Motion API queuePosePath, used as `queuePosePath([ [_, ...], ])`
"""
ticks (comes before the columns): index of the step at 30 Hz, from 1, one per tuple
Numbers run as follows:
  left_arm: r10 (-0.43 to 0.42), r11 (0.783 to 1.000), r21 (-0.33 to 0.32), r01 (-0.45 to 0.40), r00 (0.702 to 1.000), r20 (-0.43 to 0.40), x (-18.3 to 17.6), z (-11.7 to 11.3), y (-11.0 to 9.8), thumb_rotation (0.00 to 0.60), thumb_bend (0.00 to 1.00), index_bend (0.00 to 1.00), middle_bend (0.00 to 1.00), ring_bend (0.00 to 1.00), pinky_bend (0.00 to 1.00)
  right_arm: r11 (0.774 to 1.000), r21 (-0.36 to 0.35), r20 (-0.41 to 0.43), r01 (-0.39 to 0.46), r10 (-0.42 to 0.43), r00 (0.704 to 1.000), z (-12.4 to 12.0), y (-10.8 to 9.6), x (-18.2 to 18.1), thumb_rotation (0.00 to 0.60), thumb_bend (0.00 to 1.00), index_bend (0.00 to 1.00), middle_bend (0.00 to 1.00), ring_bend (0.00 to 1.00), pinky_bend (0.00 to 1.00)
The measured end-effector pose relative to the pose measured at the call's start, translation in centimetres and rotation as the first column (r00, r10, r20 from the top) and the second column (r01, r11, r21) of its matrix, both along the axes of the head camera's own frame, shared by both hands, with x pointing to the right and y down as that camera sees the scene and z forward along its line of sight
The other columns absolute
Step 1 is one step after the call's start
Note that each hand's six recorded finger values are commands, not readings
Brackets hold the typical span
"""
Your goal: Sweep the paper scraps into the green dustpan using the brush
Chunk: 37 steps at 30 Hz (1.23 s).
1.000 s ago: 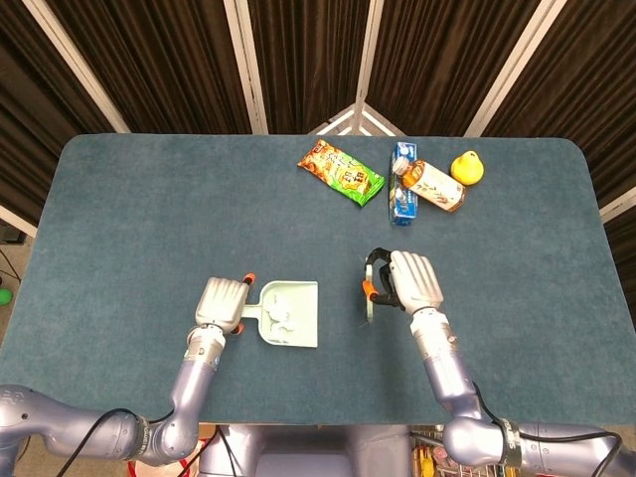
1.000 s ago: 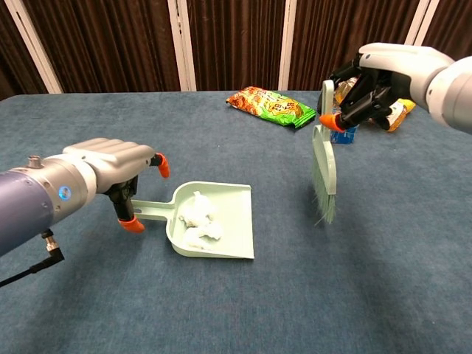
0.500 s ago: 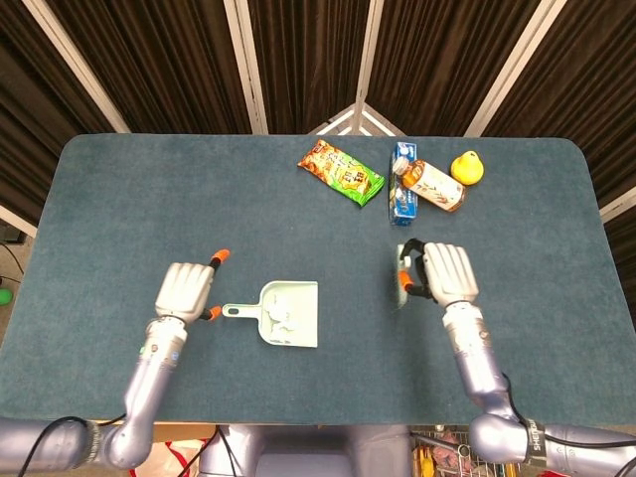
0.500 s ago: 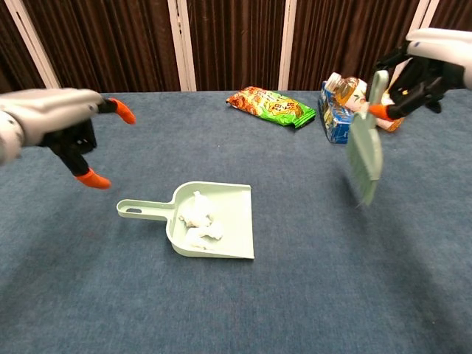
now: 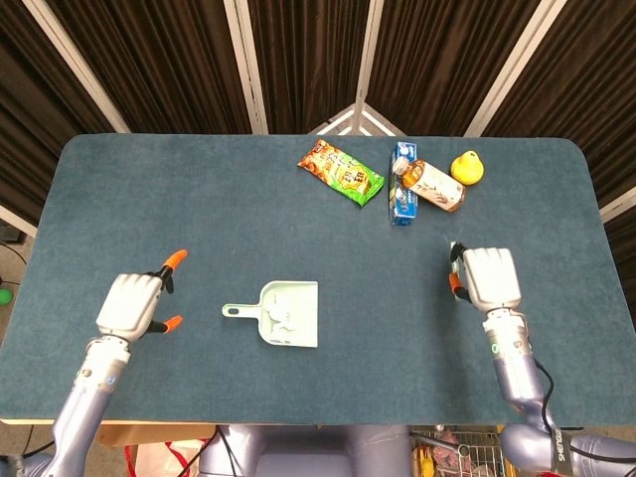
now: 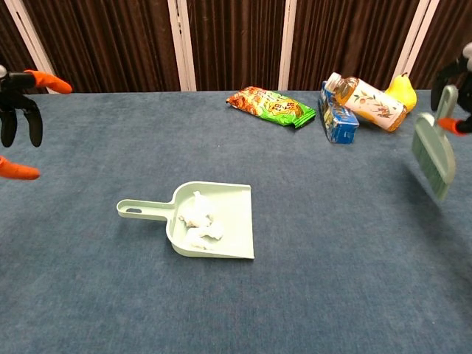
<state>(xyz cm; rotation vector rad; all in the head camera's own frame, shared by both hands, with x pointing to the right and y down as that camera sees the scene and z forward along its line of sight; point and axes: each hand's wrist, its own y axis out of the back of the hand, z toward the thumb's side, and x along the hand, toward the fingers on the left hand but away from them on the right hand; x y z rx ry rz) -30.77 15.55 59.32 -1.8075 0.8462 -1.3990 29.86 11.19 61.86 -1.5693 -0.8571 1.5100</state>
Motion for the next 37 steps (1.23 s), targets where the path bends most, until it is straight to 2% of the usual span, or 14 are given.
queuePosePath([
  [1,0.000,1.000,-0.006,-0.001,1.000,-0.005,-0.4,-0.1,0.5,0.600,0.00,0.02,0.13,0.19,0.30,1.000,-0.026,0.002,0.008,-0.008,1.000,0.3,0.5,-0.2,0.600,0.48,0.19,0.36,0.36,0.42],
  [2,0.000,1.000,-0.012,0.000,1.000,-0.007,-0.7,-0.1,0.9,0.600,0.00,0.01,0.09,0.14,0.26,0.999,-0.049,0.008,0.013,-0.013,1.000,0.5,0.9,-0.5,0.600,0.48,0.08,0.23,0.21,0.30],
  [3,-0.002,1.000,-0.020,0.001,1.000,-0.007,-1.1,0.0,1.4,0.600,0.00,0.00,0.03,0.08,0.20,0.996,-0.084,0.018,0.020,-0.018,1.000,0.7,1.5,-0.9,0.600,0.46,0.02,0.11,0.09,0.20],
  [5,-0.002,0.999,-0.033,0.002,1.000,-0.008,-1.7,0.0,2.2,0.600,0.00,0.00,0.00,0.02,0.13,0.991,-0.133,0.038,0.028,-0.024,0.999,0.9,2.3,-1.6,0.600,0.40,0.00,0.01,0.01,0.10],
  [7,0.003,0.999,-0.036,-0.003,1.000,-0.009,-2.1,0.0,2.7,0.600,0.00,0.00,0.00,0.00,0.08,0.983,-0.178,0.075,0.033,-0.020,0.997,0.9,3.2,-2.6,0.600,0.35,0.00,0.00,0.00,0.07],
  [11,0.010,0.999,-0.042,-0.010,1.000,-0.006,-2.9,0.1,3.6,0.600,0.00,0.00,0.00,0.00,0.08,0.974,-0.224,0.167,0.027,0.011,0.986,0.1,4.3,-4.3,0.600,0.31,0.00,0.00,0.00,0.07],
  [14,0.010,0.999,-0.054,-0.010,1.000,0.000,-3.8,0.3,4.5,0.600,0.00,0.00,0.00,0.00,0.08,0.973,-0.229,0.220,0.023,0.029,0.975,-0.9,4.6,-4.8,0.600,0.30,0.00,0.00,0.00,0.07],
  [18,0.015,0.999,-0.050,-0.015,1.000,0.009,-4.9,0.3,5.3,0.600,0.00,0.00,0.00,0.00,0.07,0.979,-0.201,0.219,0.026,0.019,0.976,-2.1,4.8,-3.8,0.600,0.31,0.00,0.00,0.00,0.05],
  [25,0.053,0.999,0.009,-0.053,0.998,0.035,-6.8,-0.4,6.6,0.600,0.00,0.00,0.00,0.00,0.02,0.988,-0.151,0.141,0.011,0.011,0.990,-3.2,6.8,1.2,0.600,0.31,0.00,0.00,0.00,0.01],
  [28,0.068,0.997,0.039,-0.070,0.996,0.052,-7.7,-0.8,7.3,0.600,0.00,0.00,0.00,0.00,0.00,0.992,-0.123,0.120,-0.025,0.040,0.992,-3.8,8.3,4.2,0.600,0.31,0.00,0.00,0.00,0.01],
  [33,0.043,0.997,0.067,-0.048,0.996,0.084,-9.7,-1.2,8.1,0.600,0.00,0.00,0.00,0.00,0.00,0.993,-0.043,0.126,-0.111,0.115,0.985,-5.6,11.4,9.2,0.600,0.30,0.00,0.00,0.00,0.00],
  [37,-0.002,0.997,0.076,-0.006,0.996,0.093,-10.5,-1.2,7.8,0.600,0.00,0.00,0.00,0.00,0.00,0.989,0.013,0.160,-0.147,0.143,0.977,-7.3,13.3,11.2,0.600,0.31,0.00,0.00,0.00,0.00],
])
